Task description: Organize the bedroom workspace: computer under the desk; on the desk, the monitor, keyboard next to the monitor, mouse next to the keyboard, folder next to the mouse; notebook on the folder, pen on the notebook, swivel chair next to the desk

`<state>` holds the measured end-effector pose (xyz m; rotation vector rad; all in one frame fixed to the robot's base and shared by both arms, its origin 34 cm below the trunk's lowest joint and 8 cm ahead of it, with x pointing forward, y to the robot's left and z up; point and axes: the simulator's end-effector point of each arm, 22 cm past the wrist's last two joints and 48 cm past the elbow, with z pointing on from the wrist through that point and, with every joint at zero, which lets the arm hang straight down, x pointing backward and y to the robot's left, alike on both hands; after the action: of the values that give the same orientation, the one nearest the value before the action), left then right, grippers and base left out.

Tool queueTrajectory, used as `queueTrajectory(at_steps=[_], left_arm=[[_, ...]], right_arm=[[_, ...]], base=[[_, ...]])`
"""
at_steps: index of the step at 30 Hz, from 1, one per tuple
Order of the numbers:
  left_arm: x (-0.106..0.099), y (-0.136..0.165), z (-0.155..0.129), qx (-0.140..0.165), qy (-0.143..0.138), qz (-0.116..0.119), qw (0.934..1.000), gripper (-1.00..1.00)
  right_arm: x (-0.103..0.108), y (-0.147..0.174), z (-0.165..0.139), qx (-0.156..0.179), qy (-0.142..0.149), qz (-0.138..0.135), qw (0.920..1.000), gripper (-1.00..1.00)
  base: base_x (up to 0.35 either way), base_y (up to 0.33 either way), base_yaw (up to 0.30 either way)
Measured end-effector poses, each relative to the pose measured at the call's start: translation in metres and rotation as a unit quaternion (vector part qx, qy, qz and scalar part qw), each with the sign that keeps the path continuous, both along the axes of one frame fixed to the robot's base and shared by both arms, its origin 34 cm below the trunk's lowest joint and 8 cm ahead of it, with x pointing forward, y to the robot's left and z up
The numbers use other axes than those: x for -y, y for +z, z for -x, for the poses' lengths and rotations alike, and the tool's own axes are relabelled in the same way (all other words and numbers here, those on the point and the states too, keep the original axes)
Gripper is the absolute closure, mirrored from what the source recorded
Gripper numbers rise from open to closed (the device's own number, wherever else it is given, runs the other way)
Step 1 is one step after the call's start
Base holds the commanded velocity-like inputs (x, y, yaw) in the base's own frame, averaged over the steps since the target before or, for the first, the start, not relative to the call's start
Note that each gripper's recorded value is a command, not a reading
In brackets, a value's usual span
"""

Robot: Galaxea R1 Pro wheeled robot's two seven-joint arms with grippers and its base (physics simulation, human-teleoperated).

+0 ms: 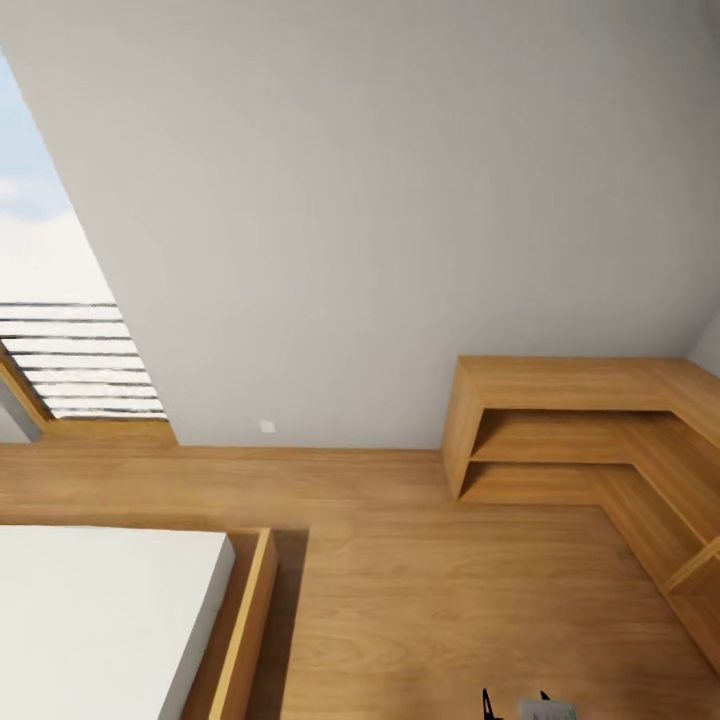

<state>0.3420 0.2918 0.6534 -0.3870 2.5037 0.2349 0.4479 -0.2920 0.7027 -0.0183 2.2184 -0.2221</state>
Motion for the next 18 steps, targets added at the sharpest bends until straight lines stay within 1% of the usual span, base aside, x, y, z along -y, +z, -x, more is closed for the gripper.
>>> queueTrajectory(at_steps=[8,18], left_arm=[[0.0008,-0.0003,0.0003,-0.001,0.000,0.001,1.0000,-1.00],[0.0010,-0.0006,0.0007,-0.002,0.000,0.001,1.0000,-1.00]], right_arm=[[0.0000,0.0000,0.0000,0.000,0.000,0.000,1.0000,-1.00],[0.0007,-0.0015,0.0028,-0.004,0.000,0.001,1.0000,-1.00]], base=[[0.324,-0.077,0.000],[0.324,-0.109,0.000]])
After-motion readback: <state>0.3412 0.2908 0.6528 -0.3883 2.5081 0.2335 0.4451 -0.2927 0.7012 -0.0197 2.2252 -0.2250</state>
